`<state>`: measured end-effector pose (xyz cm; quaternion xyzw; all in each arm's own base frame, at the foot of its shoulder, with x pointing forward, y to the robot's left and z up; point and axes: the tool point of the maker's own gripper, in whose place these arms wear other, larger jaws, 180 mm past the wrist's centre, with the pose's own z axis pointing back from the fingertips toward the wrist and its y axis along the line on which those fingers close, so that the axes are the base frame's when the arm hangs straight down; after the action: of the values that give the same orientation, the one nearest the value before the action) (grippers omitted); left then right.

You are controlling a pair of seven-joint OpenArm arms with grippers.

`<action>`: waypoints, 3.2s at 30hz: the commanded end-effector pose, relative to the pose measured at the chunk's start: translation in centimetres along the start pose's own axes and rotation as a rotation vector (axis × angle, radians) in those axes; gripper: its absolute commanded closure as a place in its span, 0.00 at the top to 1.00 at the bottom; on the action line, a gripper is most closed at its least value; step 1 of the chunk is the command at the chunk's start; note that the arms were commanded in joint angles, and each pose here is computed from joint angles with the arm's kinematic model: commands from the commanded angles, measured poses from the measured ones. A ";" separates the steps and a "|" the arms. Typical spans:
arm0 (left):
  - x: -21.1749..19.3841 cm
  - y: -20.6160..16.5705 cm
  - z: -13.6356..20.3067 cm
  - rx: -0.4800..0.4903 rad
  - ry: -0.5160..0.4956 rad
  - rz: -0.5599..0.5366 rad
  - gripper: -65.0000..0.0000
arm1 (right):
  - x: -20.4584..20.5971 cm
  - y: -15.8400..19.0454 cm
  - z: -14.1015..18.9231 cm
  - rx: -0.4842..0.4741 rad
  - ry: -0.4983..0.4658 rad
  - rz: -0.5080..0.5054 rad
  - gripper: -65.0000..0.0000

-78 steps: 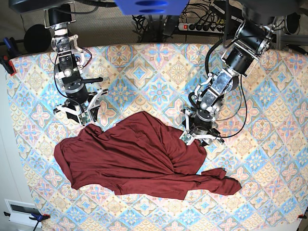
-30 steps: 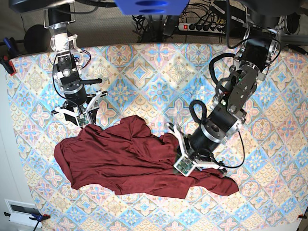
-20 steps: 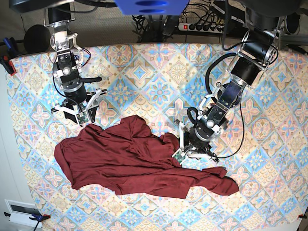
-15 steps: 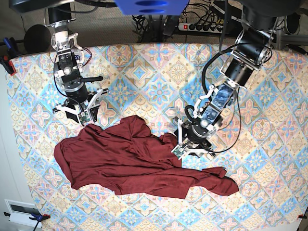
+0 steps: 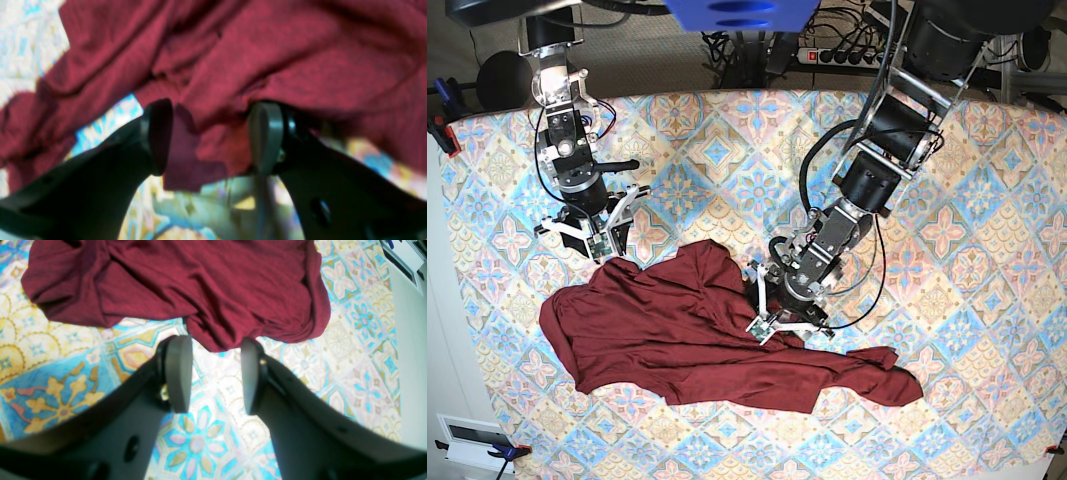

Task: Layout the t-shirt on the table in an organized manner, then fold the t-shirt properly
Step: 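Grasp the bunched fabric in the middle with the left gripper, then drag the grasped fabric outward with the left gripper and release, then move the left gripper back over the t-shirt's bunched fold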

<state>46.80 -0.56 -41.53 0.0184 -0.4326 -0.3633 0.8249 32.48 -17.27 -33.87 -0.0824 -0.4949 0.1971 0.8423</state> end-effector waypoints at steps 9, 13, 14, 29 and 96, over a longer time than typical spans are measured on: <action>6.5 -0.2 1.8 0.004 -0.169 -0.037 0.00 | 1.4 -1.0 0.1 -0.024 -0.048 0.008 0.35; 9.2 1.9 5.9 0.042 -0.261 -0.042 0.00 | 1.5 -1.1 0.1 -0.025 -0.051 0.008 0.35; 9.8 2.3 6.7 0.042 -0.271 -0.030 0.00 | 1.6 -1.1 0.1 -0.025 -0.053 0.008 0.35; 14.1 7.2 24.2 -0.045 -0.454 0.023 0.00 | 1.5 -1.1 0.1 -0.025 -0.051 0.008 0.35; -12.8 1.5 13.7 -0.137 0.103 0.737 0.36 | 1.9 2.2 0.1 0.057 -0.059 0.031 0.35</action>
<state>32.60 12.44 -41.87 -0.1754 -0.3412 -0.0636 0.9213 31.89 -14.39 -34.53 -0.0559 -0.4905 0.2266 0.8396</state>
